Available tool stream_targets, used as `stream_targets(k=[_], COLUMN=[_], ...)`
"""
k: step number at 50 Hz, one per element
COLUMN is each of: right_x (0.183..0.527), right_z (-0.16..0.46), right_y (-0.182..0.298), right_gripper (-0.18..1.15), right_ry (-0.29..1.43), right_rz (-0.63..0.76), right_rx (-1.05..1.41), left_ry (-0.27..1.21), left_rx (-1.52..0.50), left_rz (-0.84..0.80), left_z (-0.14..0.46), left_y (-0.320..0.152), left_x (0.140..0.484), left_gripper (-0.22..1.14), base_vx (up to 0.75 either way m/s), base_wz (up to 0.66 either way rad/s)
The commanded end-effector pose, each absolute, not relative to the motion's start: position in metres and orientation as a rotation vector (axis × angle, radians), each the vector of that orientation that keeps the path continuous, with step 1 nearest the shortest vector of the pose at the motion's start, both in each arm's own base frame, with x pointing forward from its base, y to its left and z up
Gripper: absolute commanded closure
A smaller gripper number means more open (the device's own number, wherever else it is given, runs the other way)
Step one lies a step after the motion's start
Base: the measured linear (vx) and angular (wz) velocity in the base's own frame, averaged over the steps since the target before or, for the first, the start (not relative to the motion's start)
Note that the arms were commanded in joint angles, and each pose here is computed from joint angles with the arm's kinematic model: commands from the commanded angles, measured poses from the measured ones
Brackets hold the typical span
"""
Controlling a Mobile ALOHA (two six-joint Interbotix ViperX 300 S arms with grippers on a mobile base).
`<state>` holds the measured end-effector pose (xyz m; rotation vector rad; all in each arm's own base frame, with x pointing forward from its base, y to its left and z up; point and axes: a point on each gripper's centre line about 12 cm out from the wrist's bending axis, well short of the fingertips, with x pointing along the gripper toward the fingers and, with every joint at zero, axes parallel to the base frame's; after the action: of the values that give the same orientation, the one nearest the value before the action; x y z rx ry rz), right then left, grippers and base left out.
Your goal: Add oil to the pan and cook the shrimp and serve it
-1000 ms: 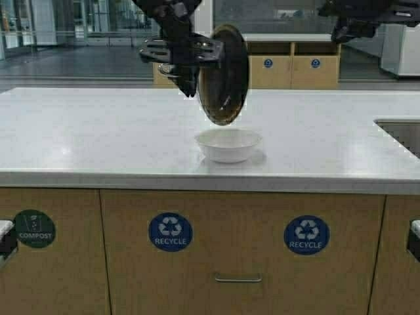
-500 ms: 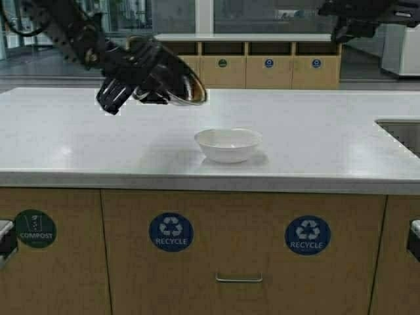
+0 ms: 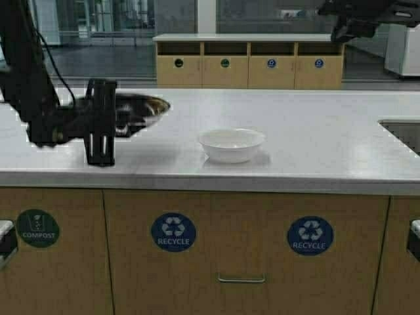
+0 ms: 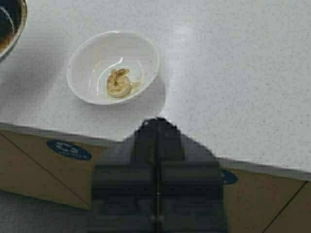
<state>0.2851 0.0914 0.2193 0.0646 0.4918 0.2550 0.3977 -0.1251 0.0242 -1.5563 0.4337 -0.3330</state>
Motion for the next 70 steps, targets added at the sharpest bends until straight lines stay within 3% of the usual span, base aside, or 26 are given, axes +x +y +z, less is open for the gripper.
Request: stream_targets(k=[1, 18, 70], right_x=[0.287, 0.287, 0.288], right_z=[0.227, 0.227, 0.226], right_y=[0.092, 0.092, 0.092], right_gripper=[0.92, 0.92, 0.92], right_ry=[0.464, 0.465, 0.466], right_rz=[0.256, 0.257, 0.256], right_rx=[0.07, 0.067, 0.068], left_ry=[0.36, 0.397, 0.466], left_rx=[-1.583, -1.585, -1.596], left_rz=[-0.418, -0.397, -0.434], left_z=[0.032, 0.001, -0.014], left_y=[-0.128, -0.13, -0.139], left_x=[0.408, 0.412, 0.415], left_gripper=[0.88, 0.88, 0.83], base_vx=[0.0, 0.0, 0.0], base_wz=[0.0, 0.0, 0.0])
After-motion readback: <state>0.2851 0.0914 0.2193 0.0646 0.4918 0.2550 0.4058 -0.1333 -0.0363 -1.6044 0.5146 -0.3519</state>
